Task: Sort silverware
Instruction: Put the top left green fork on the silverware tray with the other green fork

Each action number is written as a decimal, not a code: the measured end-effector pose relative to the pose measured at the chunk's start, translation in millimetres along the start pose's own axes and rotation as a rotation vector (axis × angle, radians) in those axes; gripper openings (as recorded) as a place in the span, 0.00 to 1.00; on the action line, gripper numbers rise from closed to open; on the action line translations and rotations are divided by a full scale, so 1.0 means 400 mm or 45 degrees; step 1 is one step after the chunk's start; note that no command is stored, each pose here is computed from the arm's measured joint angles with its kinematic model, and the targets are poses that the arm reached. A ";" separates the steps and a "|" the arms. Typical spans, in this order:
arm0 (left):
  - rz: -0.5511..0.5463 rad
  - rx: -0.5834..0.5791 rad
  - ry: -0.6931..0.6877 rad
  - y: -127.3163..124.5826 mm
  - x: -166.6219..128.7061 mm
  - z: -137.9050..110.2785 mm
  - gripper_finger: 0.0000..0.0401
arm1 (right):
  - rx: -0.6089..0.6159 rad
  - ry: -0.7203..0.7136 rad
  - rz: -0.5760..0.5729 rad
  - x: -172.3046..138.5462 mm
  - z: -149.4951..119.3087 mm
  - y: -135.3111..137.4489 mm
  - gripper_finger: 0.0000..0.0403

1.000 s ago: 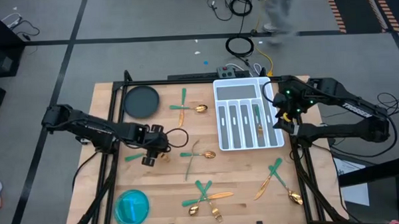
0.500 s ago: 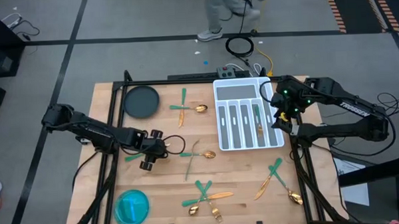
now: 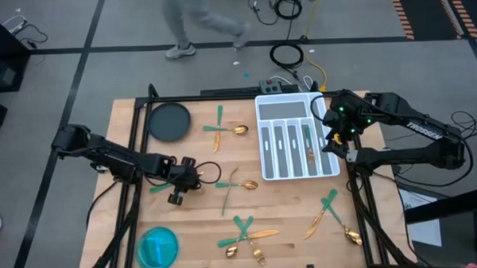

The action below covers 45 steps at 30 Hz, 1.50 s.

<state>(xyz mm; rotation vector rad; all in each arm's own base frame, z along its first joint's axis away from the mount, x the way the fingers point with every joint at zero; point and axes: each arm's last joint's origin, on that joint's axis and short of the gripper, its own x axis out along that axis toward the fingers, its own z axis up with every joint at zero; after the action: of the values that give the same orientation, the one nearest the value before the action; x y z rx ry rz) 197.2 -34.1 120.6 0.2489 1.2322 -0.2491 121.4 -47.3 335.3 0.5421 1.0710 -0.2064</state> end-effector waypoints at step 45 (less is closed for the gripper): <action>0.325 -1.286 -1.557 0.451 -0.364 0.473 0.03 | -0.043 -0.903 0.170 -0.213 -0.254 0.025 0.69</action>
<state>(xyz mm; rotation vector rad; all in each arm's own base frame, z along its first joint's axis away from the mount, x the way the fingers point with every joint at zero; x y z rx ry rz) 378.8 83.8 327.2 -0.5719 -0.0011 0.4239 6.2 5.2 376.1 0.4550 0.3472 -0.2385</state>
